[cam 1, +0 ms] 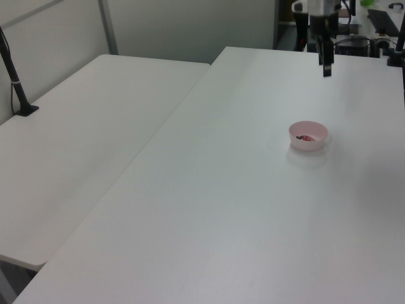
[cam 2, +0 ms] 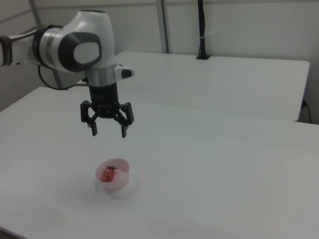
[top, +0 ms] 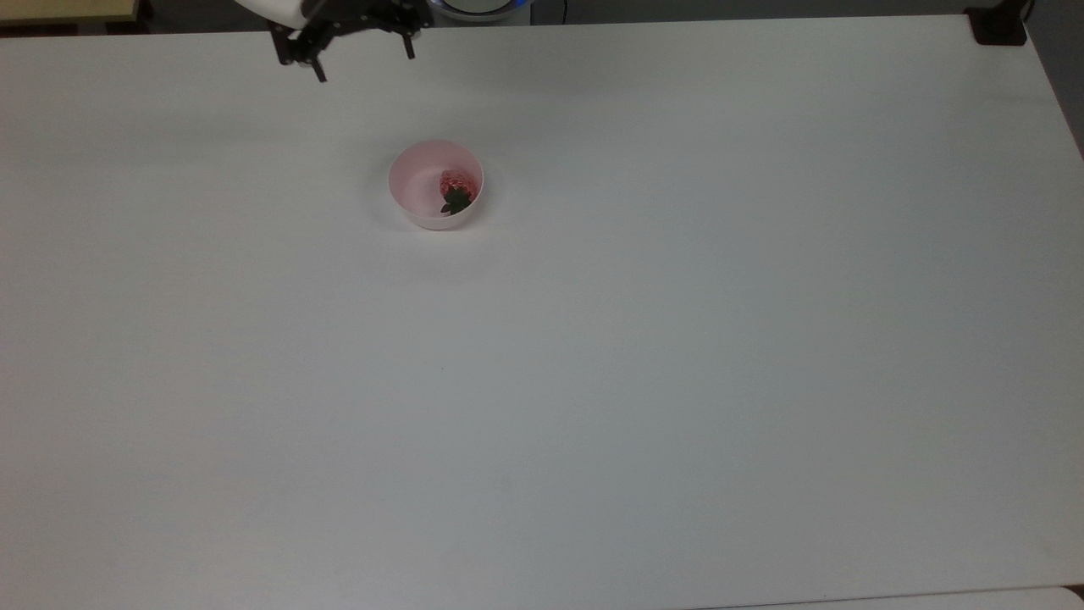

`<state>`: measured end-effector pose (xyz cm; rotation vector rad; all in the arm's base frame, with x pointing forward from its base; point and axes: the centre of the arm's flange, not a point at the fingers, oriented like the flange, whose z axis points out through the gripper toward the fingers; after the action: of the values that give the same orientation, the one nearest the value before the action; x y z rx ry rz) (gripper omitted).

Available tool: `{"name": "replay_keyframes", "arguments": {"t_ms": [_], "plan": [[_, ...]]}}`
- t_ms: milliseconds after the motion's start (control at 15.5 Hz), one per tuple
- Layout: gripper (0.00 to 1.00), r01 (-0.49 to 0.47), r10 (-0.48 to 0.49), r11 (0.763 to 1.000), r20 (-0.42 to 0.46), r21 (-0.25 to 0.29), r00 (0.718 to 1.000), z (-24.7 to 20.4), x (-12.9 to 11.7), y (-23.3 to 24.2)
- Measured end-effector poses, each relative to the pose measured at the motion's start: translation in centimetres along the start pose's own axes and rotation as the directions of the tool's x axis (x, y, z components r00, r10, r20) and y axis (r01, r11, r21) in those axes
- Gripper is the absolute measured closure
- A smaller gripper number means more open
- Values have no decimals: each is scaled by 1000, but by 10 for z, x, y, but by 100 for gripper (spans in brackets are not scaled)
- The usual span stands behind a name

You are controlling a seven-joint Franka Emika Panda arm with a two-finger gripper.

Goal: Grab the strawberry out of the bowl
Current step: 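Lower the open gripper into the pink bowl around the strawberry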

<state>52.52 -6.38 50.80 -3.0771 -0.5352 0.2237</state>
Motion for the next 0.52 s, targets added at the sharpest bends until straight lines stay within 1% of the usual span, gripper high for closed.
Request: {"name": "replay_keyframes", "arguments": {"t_ms": [129, 194, 259, 323, 453, 517], "plan": [[4, 21, -21, 1000, 18, 3, 1000, 21, 7, -11], [11, 19, -19, 1000, 25, 4, 1000, 31, 11, -17], [11, 1, -1, 1000, 32, 3, 1000, 43, 16, -23], [15, -23, 23, 1000, 37, 1, 999, 53, 22, -29], [36, -70, 70, 998, 49, -2, 996, 75, 34, -38], [37, -83, 83, 997, 51, -5, 995, 86, 41, -43]]}}
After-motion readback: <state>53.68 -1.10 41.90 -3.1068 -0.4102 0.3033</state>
